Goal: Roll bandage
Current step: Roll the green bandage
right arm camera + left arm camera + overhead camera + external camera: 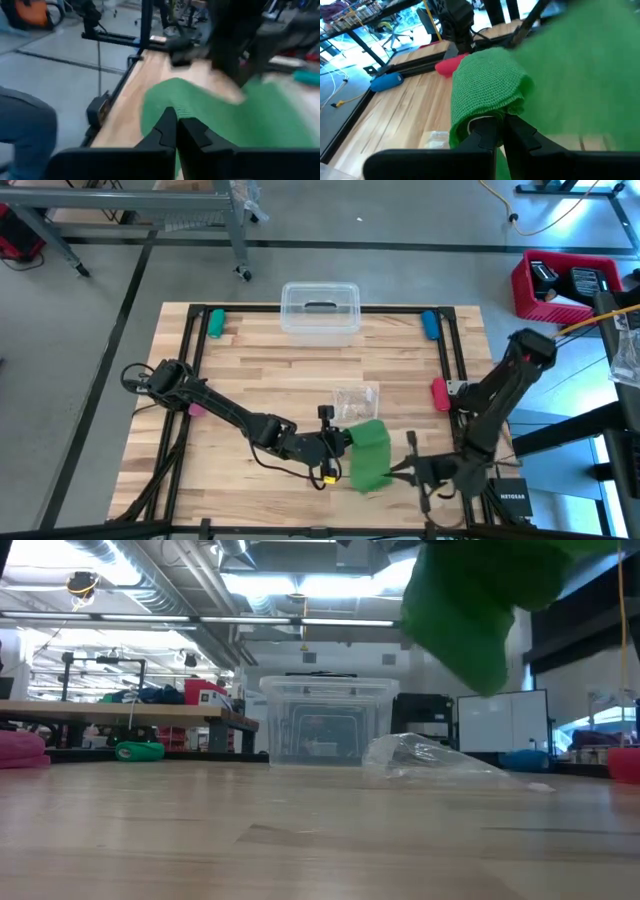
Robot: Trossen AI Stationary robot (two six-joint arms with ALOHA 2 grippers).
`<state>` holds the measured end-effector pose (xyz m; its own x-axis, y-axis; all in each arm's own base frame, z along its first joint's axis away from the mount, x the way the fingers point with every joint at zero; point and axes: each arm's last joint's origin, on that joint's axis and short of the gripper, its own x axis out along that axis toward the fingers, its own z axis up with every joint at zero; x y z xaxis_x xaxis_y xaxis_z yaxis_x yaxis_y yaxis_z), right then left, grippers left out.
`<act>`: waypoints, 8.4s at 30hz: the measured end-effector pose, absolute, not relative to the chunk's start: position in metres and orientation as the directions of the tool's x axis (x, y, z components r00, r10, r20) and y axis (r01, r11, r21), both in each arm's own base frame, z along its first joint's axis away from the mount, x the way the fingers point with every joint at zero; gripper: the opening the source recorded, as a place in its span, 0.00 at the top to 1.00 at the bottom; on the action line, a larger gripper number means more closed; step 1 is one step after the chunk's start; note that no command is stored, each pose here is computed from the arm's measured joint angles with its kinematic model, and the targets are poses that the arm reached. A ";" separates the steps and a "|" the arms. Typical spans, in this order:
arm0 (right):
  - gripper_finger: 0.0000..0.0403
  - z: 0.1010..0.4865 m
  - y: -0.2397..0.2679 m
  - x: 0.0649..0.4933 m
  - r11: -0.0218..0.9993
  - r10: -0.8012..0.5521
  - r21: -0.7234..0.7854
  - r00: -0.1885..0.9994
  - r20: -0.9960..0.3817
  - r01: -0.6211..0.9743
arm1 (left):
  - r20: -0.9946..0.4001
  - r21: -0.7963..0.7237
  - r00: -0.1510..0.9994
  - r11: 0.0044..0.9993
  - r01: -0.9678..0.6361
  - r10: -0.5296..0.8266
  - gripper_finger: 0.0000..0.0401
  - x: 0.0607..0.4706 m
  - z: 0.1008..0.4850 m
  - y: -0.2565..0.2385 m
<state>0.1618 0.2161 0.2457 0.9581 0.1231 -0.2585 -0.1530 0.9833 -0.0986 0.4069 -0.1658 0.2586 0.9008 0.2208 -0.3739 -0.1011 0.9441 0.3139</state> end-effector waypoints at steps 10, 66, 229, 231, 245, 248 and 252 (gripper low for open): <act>0.98 0.407 0.184 0.162 0.935 -0.060 -0.352 0.996 -0.062 0.034 | -0.397 0.336 0.894 0.939 -0.070 0.208 0.97 0.405 0.250 -0.174; 0.96 0.430 -0.062 0.193 0.782 -0.621 -0.359 0.585 -0.522 0.509 | -0.420 -0.010 0.908 1.000 -0.007 0.002 0.97 0.406 0.188 -0.239; 0.35 0.337 0.032 0.167 0.997 0.061 -0.034 0.949 -0.310 -0.075 | 0.162 0.119 0.980 0.983 -0.136 0.116 0.97 0.298 0.458 -0.119; 0.36 0.318 0.035 0.175 0.995 0.090 -0.020 0.973 -0.213 -0.096 | 0.150 0.117 0.982 0.984 -0.133 0.115 0.97 0.298 0.457 -0.119; 0.36 0.313 0.040 0.193 0.987 0.129 -0.082 0.989 -0.073 -0.135 | 0.121 0.091 0.986 0.988 -0.124 0.113 0.97 0.298 0.454 -0.119; 0.36 0.308 0.041 0.197 0.985 0.138 -0.085 0.984 -0.112 -0.148 | 0.139 0.090 0.986 0.991 -0.102 0.089 0.97 0.298 0.456 -0.121; 0.36 0.295 0.046 0.211 0.975 0.189 -0.085 0.966 -0.176 -0.206 | 0.144 0.092 0.987 0.992 -0.087 0.074 0.97 0.297 0.456 -0.122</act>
<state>0.2113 0.0456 0.2946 0.9661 0.1890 -0.1761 -0.2062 0.9748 -0.0851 0.2974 -0.1219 0.4560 0.9869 0.0736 0.1437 -0.0873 0.9920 0.0915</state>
